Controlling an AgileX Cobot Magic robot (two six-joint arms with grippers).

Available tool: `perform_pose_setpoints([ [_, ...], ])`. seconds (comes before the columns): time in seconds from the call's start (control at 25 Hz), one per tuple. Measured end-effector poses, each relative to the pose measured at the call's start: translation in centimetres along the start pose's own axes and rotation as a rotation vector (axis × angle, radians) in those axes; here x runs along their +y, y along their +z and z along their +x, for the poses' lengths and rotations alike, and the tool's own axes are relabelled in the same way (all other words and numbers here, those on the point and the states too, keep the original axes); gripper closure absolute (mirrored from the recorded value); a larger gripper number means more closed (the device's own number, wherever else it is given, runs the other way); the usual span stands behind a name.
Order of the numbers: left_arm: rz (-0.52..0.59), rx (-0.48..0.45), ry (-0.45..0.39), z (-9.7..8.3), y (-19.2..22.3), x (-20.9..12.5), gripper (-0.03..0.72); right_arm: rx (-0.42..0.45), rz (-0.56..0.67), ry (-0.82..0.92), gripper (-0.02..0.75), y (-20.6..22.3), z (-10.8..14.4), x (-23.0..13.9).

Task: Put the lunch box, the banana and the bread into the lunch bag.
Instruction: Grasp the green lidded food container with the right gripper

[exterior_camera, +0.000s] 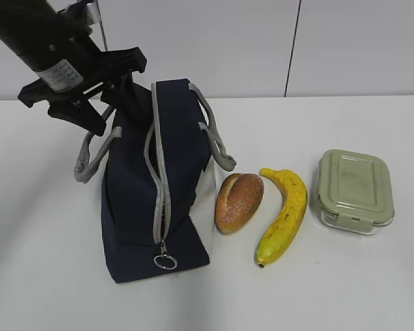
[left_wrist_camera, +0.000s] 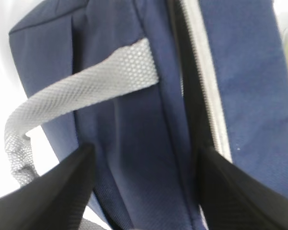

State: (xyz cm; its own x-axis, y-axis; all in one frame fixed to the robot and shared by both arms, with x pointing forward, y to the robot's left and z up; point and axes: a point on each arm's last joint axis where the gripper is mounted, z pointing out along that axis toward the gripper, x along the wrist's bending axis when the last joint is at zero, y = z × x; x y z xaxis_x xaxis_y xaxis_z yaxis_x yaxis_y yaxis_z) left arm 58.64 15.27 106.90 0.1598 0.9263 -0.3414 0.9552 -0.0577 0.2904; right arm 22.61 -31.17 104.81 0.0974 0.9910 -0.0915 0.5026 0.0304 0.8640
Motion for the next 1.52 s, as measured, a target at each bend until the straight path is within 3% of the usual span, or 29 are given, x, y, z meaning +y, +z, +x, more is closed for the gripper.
perform_pose_setpoints([
  [0.2,0.048,0.004,-0.013,0.3,1.2,0.0,0.297,0.0,0.0,0.0,0.161,0.0,0.0,0.0],
  [0.4,0.049,0.004,-0.013,0.3,1.3,0.0,0.555,0.0,0.0,0.0,0.161,0.0,0.0,0.0],
  [0.56,0.048,0.015,0.002,0.4,1.3,0.0,0.67,0.0,0.0,0.0,0.161,0.0,0.0,0.0],
  [0.96,-0.023,0.008,0.063,0.3,1.3,0.6,0.688,-0.03,-0.008,-0.035,0.162,0.0,-0.3,0.1],
  [1.12,-0.02,0.01,0.067,0.3,1.3,0.6,0.688,-0.078,-0.034,-0.066,0.162,0.0,-0.7,0.3],
  [1.2,-0.015,0.014,0.072,0.3,1.3,0.6,0.664,-0.082,-0.035,-0.069,0.161,0.0,-0.7,0.3],
  [1.52,-0.012,0.039,0.089,0.5,1.3,0.5,0.688,-0.077,-0.046,-0.08,0.161,0.0,-0.7,0.4],
])
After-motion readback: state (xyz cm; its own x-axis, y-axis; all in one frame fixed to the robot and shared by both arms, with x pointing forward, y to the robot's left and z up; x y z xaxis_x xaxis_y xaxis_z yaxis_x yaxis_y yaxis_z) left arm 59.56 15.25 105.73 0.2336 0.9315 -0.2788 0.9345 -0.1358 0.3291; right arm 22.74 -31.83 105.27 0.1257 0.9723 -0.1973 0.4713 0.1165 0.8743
